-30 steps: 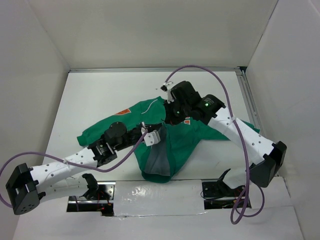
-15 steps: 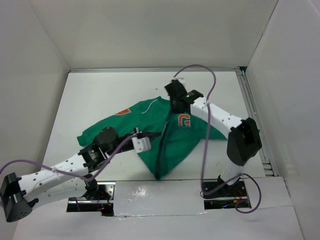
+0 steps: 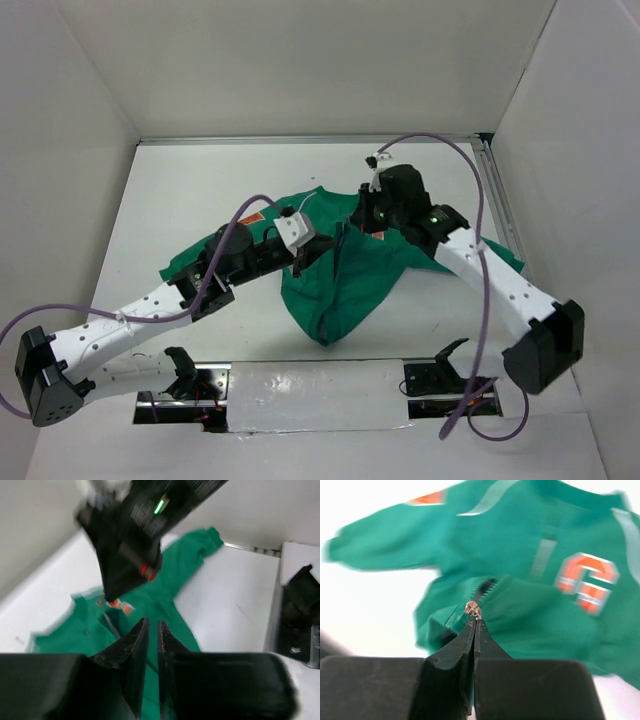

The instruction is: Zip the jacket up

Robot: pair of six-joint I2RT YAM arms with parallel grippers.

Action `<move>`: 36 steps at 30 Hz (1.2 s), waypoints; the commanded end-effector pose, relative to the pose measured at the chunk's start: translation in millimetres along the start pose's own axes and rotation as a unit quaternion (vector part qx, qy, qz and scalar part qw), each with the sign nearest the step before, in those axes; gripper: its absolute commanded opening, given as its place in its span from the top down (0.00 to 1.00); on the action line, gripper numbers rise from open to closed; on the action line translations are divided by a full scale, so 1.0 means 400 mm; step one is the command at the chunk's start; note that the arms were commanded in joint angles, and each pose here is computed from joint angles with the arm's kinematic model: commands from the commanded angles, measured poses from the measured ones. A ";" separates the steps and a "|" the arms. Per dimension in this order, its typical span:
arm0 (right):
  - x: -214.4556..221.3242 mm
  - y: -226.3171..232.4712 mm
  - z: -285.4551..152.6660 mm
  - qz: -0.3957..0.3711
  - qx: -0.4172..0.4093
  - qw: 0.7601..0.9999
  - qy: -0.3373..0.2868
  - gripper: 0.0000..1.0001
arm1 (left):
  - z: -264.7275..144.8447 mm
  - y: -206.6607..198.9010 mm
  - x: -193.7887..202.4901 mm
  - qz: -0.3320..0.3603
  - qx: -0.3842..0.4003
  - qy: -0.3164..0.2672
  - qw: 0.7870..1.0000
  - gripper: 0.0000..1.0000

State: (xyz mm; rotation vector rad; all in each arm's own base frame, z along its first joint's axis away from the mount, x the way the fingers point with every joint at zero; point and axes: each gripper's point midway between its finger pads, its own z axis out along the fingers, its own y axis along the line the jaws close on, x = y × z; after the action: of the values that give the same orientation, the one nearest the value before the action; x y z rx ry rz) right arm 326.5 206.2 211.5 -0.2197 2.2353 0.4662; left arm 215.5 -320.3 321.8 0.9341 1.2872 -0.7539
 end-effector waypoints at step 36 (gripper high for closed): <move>0.186 0.266 -0.138 0.061 -0.342 0.930 0.120 1.00 | -0.028 0.027 0.320 -0.498 -0.217 0.083 0.836 0.37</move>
State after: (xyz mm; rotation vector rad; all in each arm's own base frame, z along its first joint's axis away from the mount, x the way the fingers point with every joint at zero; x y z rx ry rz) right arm 210.4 276.6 193.4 -0.5001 2.3115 1.2668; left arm 218.6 -301.1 169.6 -0.0544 2.1685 -1.0705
